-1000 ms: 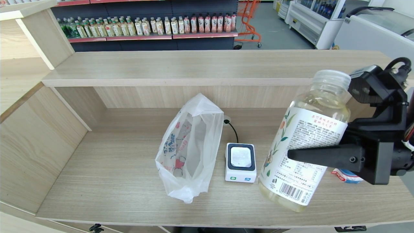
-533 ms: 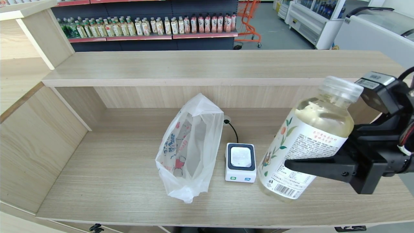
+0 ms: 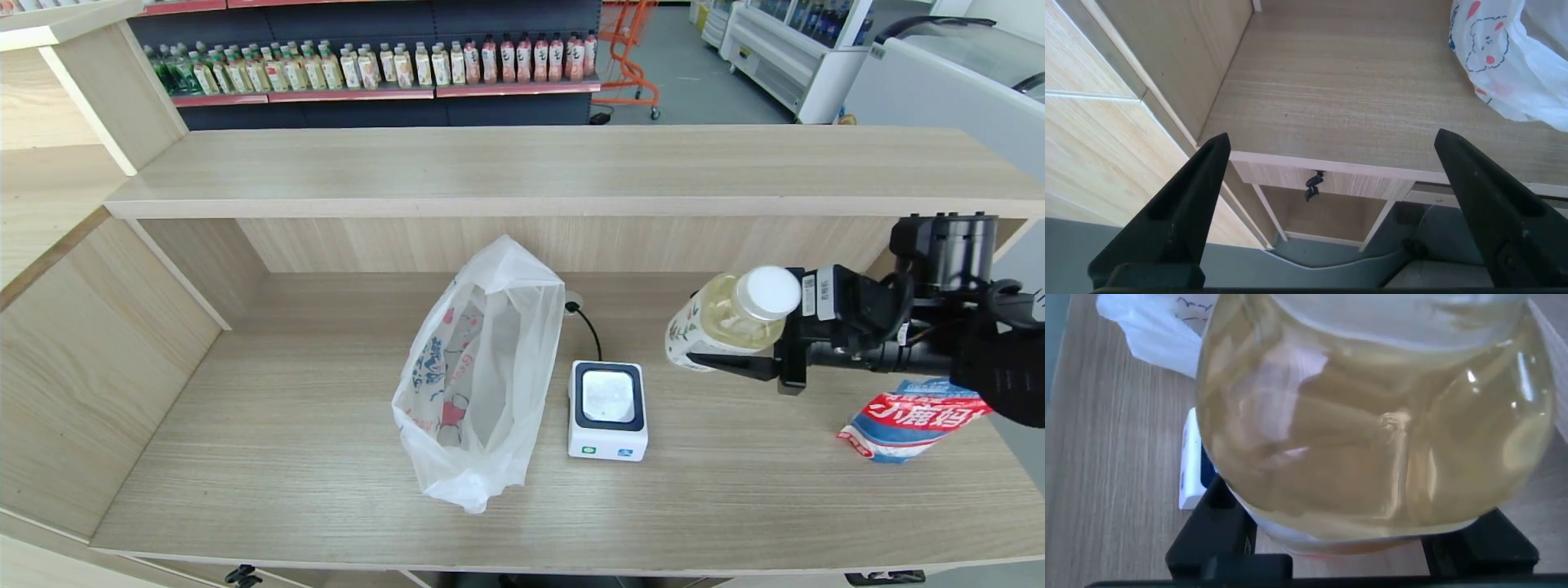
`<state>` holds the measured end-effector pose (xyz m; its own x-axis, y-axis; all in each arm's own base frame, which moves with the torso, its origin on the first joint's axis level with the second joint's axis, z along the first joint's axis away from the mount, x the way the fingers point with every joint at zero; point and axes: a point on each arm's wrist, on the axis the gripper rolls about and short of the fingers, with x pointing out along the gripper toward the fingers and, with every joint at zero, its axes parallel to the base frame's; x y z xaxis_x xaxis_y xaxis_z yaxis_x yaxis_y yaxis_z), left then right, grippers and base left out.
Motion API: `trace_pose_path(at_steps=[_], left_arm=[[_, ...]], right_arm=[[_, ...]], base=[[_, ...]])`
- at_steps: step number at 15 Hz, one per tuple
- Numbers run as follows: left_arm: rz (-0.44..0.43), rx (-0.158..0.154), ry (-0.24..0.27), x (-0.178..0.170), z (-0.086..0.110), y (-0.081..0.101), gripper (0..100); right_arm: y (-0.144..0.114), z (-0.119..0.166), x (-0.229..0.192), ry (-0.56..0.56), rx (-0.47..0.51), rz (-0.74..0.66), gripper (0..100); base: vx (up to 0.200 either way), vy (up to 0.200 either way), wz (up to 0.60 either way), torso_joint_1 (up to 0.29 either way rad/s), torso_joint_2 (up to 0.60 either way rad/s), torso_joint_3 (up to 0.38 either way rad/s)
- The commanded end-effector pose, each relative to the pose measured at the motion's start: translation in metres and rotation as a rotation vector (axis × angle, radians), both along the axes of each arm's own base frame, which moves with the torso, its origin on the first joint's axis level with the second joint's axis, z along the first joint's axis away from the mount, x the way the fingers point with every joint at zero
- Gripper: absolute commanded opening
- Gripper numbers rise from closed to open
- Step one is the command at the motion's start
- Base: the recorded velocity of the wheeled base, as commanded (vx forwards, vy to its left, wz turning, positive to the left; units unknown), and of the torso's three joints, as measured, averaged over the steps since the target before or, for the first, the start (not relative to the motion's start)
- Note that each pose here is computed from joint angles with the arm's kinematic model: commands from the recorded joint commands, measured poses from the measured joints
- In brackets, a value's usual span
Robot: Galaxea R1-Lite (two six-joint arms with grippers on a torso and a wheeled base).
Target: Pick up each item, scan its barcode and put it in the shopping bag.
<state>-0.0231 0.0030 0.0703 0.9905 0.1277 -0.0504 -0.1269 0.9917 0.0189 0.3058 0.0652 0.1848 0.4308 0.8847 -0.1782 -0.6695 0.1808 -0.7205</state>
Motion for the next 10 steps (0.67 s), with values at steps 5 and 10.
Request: trace_pose_path(at_steps=[5,10], left_arm=[[0.001,0.000,0.000,0.000,0.000,0.000,100],[0.001,0.000,0.000,0.000,0.000,0.000,100]], right_arm=[[0.007,-0.051,0.037,0.041,0.001,0.071,0],[0.020,-0.065,0.045,-0.009,0.001,0.159,0]], base=[[0.000,0.000,0.00,0.000,0.00,0.000],[0.000,0.000,0.00,0.000,0.00,0.000]])
